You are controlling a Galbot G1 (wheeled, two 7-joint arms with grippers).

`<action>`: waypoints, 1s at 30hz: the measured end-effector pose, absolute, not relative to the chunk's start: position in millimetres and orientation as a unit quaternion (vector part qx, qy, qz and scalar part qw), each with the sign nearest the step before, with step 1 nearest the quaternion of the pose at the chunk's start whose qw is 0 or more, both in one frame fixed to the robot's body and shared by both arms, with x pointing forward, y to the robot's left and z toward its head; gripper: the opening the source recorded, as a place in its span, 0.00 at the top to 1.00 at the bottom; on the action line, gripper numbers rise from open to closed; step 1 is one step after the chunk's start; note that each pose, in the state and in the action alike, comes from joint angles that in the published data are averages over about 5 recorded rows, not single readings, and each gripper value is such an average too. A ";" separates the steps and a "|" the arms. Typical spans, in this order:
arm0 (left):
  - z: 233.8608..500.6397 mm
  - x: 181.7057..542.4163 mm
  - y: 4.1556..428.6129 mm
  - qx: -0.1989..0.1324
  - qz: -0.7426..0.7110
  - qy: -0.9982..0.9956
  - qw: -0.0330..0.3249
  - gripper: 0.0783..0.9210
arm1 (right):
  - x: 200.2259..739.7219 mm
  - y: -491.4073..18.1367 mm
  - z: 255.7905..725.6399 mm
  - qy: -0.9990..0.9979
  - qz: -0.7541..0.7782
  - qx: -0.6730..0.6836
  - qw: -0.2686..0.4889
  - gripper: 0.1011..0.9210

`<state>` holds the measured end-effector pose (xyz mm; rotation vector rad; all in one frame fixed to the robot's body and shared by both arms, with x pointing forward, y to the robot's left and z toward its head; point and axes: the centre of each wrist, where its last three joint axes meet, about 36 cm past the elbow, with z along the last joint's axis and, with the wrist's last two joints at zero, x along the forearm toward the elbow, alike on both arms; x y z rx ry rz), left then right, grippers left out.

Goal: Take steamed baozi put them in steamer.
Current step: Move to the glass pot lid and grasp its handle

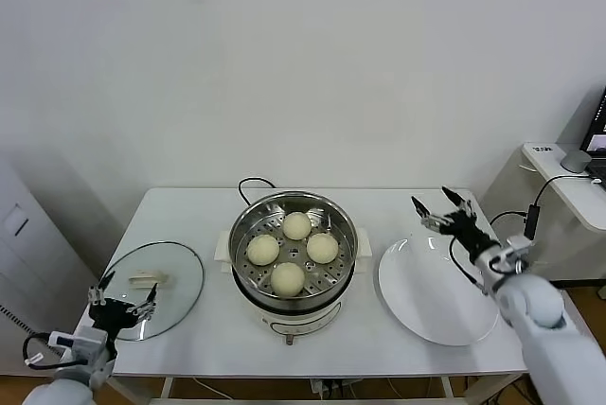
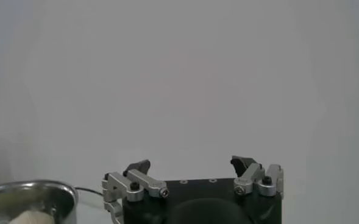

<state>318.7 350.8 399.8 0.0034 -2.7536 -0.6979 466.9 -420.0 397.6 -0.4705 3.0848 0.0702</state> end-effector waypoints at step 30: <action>281.9 307.2 436.5 -0.043 -0.699 -0.714 -0.020 0.12 | 393.0 -413.2 316.7 0.998 0.023 -0.058 -0.024 0.12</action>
